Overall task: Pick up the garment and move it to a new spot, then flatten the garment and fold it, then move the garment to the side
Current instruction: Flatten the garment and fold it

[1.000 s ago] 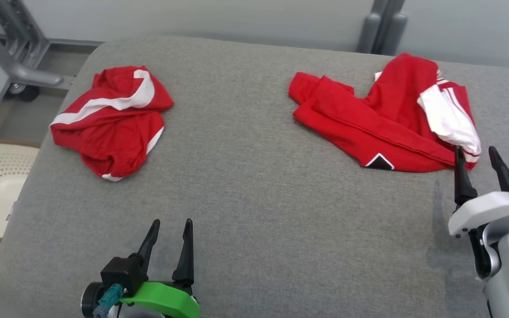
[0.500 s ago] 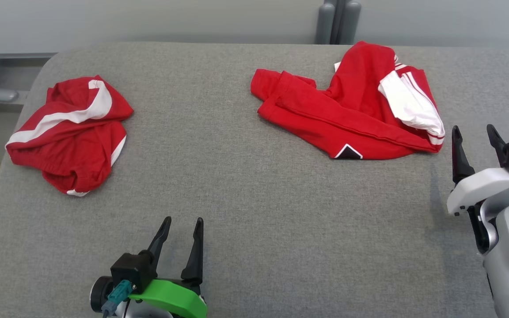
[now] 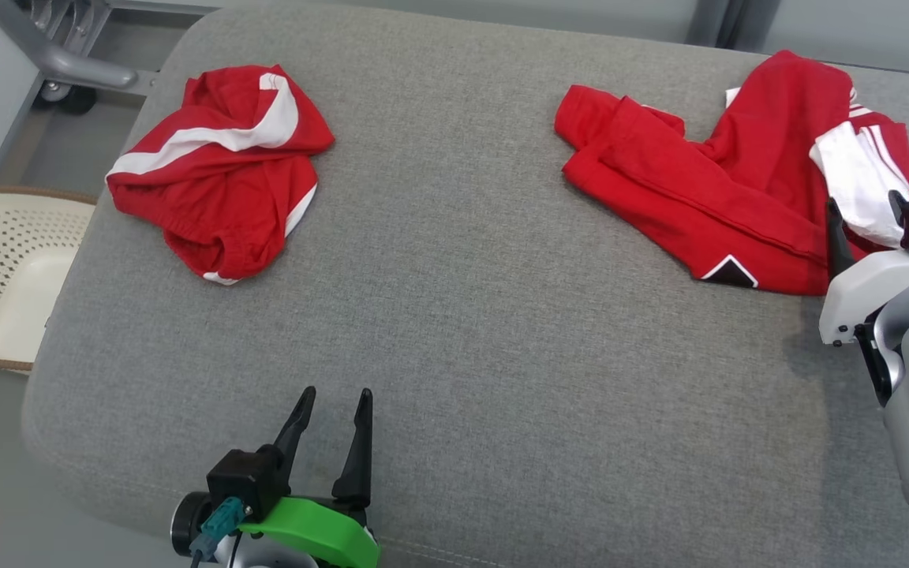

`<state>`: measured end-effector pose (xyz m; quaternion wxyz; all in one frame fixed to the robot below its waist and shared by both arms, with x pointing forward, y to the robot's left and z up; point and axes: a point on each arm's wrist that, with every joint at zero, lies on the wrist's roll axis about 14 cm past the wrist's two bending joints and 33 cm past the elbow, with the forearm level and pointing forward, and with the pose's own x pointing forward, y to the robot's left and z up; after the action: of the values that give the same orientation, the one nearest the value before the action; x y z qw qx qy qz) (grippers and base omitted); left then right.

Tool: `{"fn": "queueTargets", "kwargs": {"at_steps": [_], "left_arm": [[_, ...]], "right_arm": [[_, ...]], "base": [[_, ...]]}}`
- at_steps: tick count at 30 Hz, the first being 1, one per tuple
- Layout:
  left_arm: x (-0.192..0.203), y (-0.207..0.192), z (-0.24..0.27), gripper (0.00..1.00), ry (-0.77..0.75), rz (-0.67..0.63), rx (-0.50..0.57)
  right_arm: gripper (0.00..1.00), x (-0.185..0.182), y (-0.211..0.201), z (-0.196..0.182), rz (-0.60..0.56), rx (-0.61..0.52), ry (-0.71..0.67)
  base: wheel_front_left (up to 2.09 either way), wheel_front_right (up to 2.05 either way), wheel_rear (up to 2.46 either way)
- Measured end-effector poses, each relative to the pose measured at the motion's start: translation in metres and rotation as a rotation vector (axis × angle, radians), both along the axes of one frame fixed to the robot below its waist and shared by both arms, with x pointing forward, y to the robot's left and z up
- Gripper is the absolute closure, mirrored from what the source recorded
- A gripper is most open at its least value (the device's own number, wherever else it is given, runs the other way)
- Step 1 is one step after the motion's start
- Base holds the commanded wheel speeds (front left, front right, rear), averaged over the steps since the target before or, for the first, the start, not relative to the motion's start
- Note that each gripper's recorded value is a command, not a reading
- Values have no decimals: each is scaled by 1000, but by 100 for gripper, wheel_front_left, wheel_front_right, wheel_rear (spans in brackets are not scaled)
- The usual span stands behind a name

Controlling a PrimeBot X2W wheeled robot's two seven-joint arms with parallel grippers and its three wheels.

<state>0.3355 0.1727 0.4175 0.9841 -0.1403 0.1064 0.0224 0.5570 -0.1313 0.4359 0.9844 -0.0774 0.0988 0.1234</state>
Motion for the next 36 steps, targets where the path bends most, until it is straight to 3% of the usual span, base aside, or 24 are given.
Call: {"fn": "queueTargets", "kwargs": {"at_steps": [7,8,11,15,17,23,28,36], "left_arm": [[-7,9,-8,0,35,37,4],[-7,10,-9,0,37,40,4],[-7,10,-10,0,39,43,-2],[-6,8,-9,0,37,36,-7],[-4,6,-9,0,35,30,-9],[0,0,-8,0,28,9,-14],[1,-3,-5,0,16,-3,-18],[-4,-13,-3,0,6,-36,-33]], "right_arm": [[0,9,9,-24,12,-18,61],[5,9,7,-27,5,-19,69],[50,8,-1,-31,-16,-25,83],[75,6,-11,-31,-44,-31,86],[100,5,-16,-30,-62,-22,84],[100,5,-31,-16,-120,13,45],[100,2,-55,11,-231,125,-41],[100,-52,-117,1,-446,234,-37]], "base": [[0,0,0],[0,0,0],[0,0,0],[0,0,0],[0,0,0],[0,0,0],[0,0,0],[0,0,0]]}}
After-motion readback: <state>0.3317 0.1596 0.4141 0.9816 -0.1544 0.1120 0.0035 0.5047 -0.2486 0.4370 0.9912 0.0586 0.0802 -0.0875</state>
